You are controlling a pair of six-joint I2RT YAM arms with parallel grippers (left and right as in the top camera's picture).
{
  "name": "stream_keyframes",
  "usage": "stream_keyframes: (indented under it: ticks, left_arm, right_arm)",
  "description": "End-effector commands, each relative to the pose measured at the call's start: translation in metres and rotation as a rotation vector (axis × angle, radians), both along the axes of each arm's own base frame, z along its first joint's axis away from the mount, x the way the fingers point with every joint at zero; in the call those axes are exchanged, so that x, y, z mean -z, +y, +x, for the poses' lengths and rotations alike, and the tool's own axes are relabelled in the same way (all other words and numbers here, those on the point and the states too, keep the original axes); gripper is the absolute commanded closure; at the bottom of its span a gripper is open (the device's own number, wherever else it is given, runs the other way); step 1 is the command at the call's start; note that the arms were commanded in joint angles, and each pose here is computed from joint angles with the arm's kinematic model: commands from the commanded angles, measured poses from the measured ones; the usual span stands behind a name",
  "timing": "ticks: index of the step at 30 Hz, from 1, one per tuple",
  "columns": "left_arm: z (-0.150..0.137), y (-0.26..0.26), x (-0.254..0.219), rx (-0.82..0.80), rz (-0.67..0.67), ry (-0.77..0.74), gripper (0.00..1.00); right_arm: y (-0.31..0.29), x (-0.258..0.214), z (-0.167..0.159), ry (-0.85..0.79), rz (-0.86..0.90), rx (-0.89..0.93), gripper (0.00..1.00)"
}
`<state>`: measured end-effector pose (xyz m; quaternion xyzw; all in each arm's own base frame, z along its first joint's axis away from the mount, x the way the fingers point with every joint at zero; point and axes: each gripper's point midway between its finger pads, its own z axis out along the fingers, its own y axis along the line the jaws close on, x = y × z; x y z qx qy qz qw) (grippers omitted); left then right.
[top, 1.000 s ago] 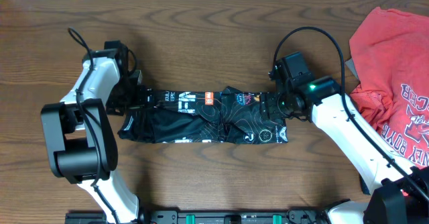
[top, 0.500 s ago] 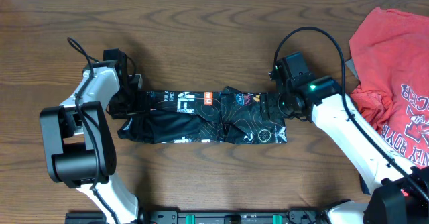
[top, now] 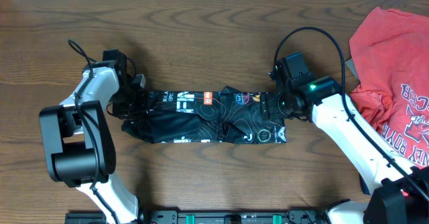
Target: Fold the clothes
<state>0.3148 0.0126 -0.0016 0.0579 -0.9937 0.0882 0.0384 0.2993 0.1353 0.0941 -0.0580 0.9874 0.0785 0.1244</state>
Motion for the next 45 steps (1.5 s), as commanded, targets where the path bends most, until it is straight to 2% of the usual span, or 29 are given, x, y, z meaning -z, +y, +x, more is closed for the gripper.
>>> stream_keyframes:
  ticks: [1,7,13,16,22,25,28,35,45]
  left_arm:
    - [0.01,0.029,-0.002,-0.084,0.073,0.007,0.94]
    - [0.032,0.08,-0.033,-0.227,0.15,-0.043,0.94]
    - [0.039,0.103,-0.066,-0.354,0.131,-0.055,0.94]
    - [0.043,0.077,-0.081,-0.349,-0.001,-0.052,0.94]
    - [0.036,-0.01,-0.109,-0.293,-0.335,0.03,0.94]
    - [0.026,-0.049,-0.12,-0.245,-0.425,0.091,0.94]
    - [0.014,-0.084,-0.126,-0.178,-0.464,0.15,0.94]
    - [-0.007,-0.152,-0.126,0.02,-0.445,0.196,0.94]
    - [0.0,-0.206,-0.12,0.109,-0.437,0.114,0.94]
  right_arm:
    - [-0.011,0.003,0.002,0.003,-0.027,0.046,0.23]
    - [-0.035,0.005,0.006,0.016,-0.052,0.12,0.23]
    - [-0.058,0.005,0.01,0.028,-0.055,0.192,0.22]
    - [-0.063,0.005,0.012,0.027,-0.054,0.209,0.22]
    - [-0.065,0.006,0.01,0.038,-0.058,0.211,0.22]
    - [-0.066,0.006,0.008,0.043,-0.06,0.211,0.22]
    - [-0.066,0.006,0.008,0.043,-0.06,0.212,0.22]
    - [-0.066,0.007,0.007,0.05,-0.062,0.211,0.22]
    - [-0.066,0.007,0.003,0.062,-0.066,0.209,0.21]
